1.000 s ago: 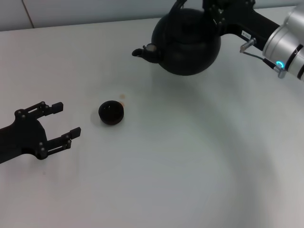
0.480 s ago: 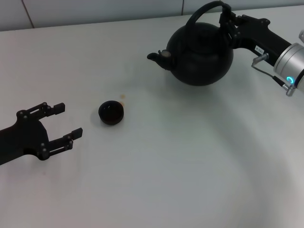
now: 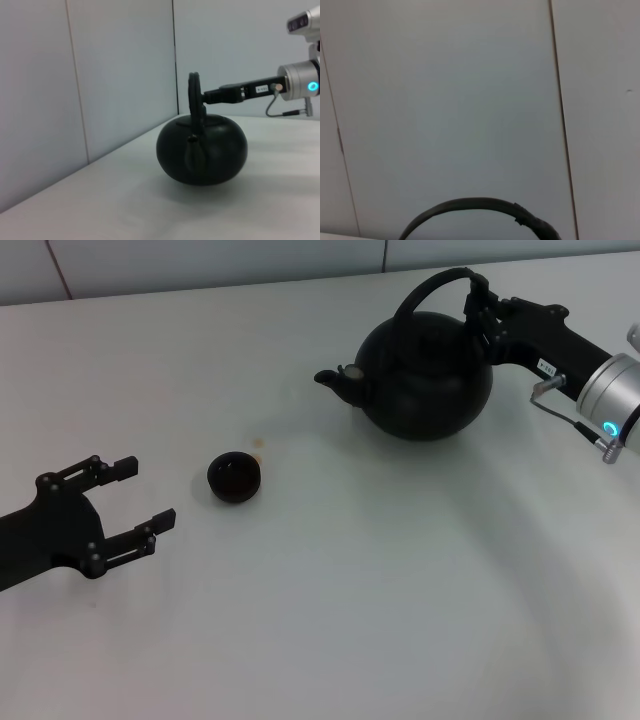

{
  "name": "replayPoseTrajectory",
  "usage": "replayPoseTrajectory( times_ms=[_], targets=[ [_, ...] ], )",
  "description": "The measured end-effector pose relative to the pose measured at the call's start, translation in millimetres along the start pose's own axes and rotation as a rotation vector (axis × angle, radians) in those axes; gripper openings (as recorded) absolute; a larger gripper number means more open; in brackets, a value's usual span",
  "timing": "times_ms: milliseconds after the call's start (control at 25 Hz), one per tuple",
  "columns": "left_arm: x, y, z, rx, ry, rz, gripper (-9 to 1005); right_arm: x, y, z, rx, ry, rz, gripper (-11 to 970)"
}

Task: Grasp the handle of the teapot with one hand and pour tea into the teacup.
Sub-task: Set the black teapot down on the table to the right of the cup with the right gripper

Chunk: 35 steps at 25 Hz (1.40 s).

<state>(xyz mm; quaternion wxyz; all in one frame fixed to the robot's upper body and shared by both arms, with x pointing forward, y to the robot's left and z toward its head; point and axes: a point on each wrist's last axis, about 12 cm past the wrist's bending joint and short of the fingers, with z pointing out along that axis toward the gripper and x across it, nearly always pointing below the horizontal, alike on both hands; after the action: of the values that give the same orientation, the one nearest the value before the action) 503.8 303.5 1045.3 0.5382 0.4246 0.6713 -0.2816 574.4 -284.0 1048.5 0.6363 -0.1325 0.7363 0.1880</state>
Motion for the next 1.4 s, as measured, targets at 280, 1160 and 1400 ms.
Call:
replayPoseTrajectory(
  times_ms=[280,1160,1400],
  targets=[
    [0,0.0,-1,-0.008,-0.006,-0.002,752,5,-0.2,-2,0.008,0.019,0.011,92],
    [-2,2.9,-1,-0.008,-0.004,0.008,752,11,0.5,-2,0.013,0.052,0.016,106],
    [-1,2.7,-2,-0.012,-0.001,0.007,752,10,1.6,0,0.002,0.051,0.005,123]
  ],
)
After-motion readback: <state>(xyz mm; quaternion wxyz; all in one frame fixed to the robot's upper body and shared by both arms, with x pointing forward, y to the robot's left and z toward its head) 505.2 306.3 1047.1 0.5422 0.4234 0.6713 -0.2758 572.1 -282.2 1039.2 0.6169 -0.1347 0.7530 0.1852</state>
